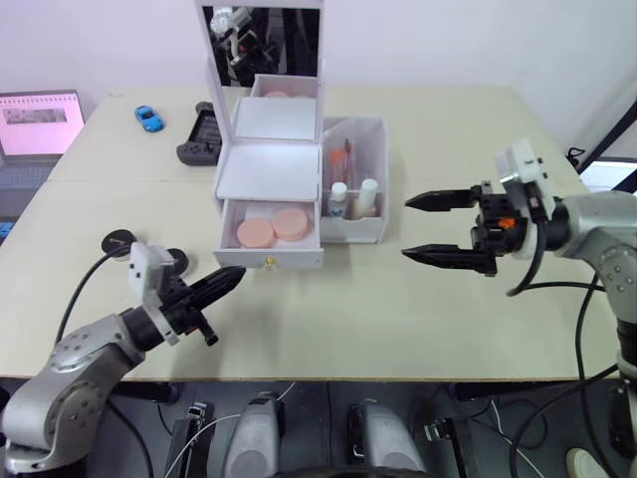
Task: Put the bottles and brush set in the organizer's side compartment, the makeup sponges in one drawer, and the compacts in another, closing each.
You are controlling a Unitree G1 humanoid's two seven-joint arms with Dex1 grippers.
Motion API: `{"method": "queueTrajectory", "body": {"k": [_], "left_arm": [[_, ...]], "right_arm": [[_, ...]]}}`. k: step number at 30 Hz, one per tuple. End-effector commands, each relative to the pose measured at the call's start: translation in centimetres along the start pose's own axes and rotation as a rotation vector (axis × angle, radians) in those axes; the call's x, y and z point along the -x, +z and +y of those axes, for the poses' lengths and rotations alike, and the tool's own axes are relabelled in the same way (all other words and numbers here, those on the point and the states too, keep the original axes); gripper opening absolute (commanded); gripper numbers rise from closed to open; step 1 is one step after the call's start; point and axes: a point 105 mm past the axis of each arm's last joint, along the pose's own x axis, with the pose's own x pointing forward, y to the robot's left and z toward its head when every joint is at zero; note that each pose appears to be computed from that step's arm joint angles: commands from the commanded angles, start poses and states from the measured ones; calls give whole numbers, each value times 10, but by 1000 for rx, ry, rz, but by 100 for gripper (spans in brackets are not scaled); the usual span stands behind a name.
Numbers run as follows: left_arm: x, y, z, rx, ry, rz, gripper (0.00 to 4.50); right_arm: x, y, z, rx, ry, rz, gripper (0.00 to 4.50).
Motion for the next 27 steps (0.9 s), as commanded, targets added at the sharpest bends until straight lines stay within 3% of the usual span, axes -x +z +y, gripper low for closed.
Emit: {"method": "queueTrajectory", "body": {"k": [1, 27], "left_arm": [[-11, 1, 2, -23, 15, -16, 6], [-79, 32, 49, -152, 65, -50, 6]], "right_arm": [[-2, 13, 4, 33, -27, -12, 450], [-2, 12, 12, 33, -105, -5, 450]]}}
